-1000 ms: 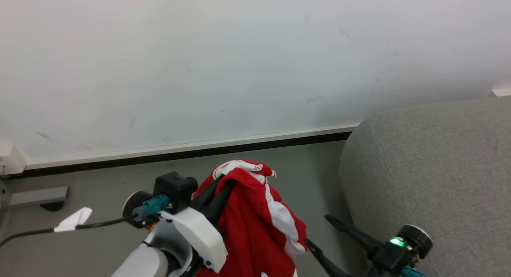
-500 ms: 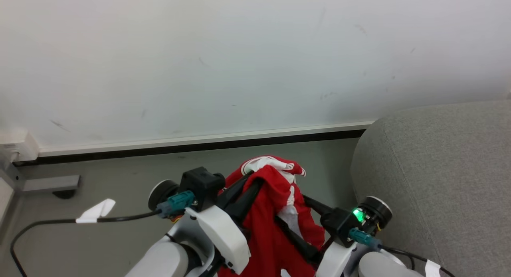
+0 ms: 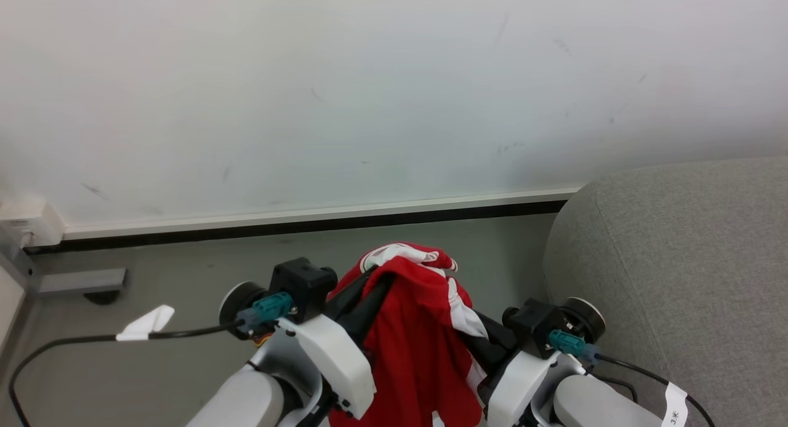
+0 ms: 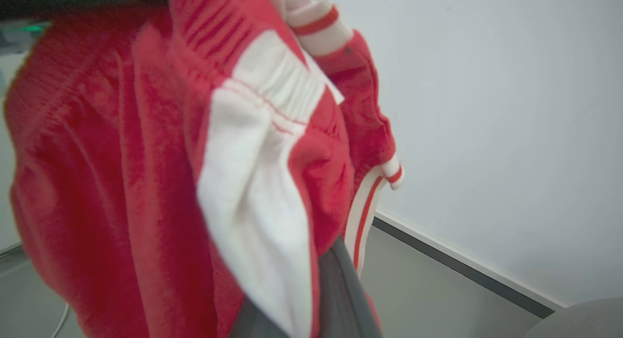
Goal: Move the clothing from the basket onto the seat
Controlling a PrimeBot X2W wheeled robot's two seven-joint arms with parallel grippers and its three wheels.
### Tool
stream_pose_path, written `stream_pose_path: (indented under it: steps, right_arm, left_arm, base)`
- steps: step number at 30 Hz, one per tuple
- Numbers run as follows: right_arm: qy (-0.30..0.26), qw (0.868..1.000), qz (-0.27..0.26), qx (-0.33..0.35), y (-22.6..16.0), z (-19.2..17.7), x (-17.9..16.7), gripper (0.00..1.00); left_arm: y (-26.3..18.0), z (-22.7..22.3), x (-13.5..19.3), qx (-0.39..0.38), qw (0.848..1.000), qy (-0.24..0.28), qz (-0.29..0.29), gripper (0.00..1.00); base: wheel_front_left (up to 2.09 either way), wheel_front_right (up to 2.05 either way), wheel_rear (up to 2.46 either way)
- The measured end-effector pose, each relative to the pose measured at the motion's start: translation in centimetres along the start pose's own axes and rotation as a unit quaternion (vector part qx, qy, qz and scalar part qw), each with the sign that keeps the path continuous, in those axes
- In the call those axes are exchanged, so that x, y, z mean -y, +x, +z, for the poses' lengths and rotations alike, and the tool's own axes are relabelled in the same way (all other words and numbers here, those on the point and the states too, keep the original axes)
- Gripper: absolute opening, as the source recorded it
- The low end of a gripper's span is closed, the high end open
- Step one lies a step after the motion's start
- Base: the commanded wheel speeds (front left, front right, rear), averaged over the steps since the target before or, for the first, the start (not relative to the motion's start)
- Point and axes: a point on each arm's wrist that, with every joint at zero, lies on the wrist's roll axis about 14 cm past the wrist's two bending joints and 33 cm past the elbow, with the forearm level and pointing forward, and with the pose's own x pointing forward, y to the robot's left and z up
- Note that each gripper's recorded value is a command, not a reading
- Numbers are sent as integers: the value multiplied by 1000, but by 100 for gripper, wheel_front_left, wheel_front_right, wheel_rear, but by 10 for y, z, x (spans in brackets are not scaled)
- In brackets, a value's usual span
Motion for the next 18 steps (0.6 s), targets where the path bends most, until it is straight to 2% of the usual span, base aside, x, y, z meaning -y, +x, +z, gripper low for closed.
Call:
stream_pose_path:
  steps: [9, 10, 12, 13, 14, 18]
  right_arm:
    - [14, 1000, -2, 21, 0, 12, 3, 0]
    - [15, 1000, -2, 22, 0, 12, 3, 0]
    - [17, 1000, -1, 26, 0, 14, 3, 0]
    - [17, 999, -1, 28, 0, 15, 2, 0]
    - [18, 999, 0, 30, 0, 16, 2, 0]
    - [21, 999, -1, 30, -2, 15, 2, 0]
  left_arm:
    - [-4, -17, -6, -23, 1000, -6, 13, 0]
    - [-5, -19, -7, -25, 1000, -6, 14, 4]
    - [-6, -22, -7, -29, 999, -9, 15, 24]
    - [-6, -23, -8, -31, 999, -10, 18, 53]
    - [-7, -24, -8, -31, 999, -11, 20, 100]
    - [-8, -28, -10, -34, 999, -14, 25, 100]
  base:
    - [0, 0, 0]
    - [0, 0, 0]
    - [0, 0, 0]
    - [0, 0, 0]
    - [0, 0, 0]
    - [0, 0, 0]
